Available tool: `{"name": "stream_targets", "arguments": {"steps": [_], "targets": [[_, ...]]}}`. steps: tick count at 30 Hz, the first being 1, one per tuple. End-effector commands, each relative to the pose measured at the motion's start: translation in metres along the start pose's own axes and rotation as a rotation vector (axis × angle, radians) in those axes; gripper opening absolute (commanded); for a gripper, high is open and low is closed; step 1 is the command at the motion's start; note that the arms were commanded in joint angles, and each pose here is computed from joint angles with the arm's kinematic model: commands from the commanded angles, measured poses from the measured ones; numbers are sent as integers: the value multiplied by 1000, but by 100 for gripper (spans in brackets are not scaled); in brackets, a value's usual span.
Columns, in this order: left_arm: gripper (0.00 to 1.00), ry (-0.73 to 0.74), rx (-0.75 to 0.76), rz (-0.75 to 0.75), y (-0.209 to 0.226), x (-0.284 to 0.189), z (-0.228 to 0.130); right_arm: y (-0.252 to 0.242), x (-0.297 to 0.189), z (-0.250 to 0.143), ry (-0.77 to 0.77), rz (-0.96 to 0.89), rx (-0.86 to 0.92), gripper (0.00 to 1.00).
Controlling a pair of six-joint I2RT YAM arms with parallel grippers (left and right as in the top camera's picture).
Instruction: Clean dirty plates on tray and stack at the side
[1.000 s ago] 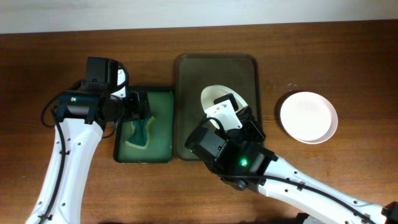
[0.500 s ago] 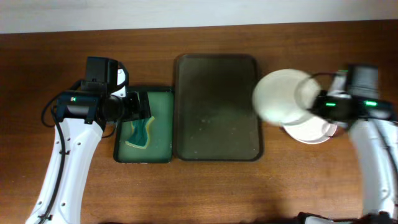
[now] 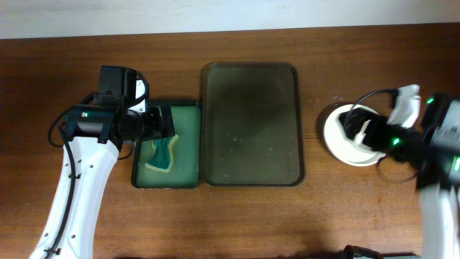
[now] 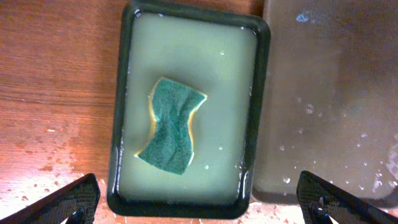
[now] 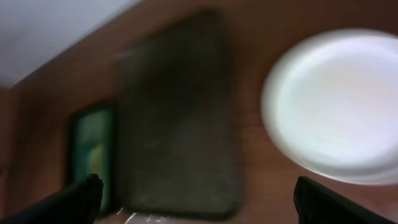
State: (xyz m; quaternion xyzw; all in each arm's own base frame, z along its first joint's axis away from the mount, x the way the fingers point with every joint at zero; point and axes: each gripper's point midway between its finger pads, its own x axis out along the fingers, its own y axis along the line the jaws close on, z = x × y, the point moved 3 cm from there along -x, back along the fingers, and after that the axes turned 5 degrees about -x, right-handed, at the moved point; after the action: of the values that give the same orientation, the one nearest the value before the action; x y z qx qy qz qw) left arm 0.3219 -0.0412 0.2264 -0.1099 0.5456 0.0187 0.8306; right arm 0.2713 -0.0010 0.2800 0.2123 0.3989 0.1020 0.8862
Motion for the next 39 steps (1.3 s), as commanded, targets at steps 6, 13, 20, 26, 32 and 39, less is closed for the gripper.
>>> {"name": "stream_targets", "arguments": {"steps": [6, 13, 20, 26, 32, 39], "targets": [[99, -22, 1, -8, 0, -6, 4, 93, -70, -38, -189, 105, -432, 98], [99, -22, 1, -8, 0, -6, 4, 28, -24, -79, -497, -57, -491, 98], [99, -23, 1, -8, 0, -6, 4, -11, 42, -125, -677, 3, -478, 98], [99, -23, 1, -8, 0, -6, 4, -16, 55, -128, -703, 8, -482, 98], [99, -23, 2, -8, 0, -6, 4, -16, 55, -128, -704, 8, -482, 98], [99, -178, 5, 12, 10, -22, -3, -16, 55, -128, -704, 8, -482, 98]]}}
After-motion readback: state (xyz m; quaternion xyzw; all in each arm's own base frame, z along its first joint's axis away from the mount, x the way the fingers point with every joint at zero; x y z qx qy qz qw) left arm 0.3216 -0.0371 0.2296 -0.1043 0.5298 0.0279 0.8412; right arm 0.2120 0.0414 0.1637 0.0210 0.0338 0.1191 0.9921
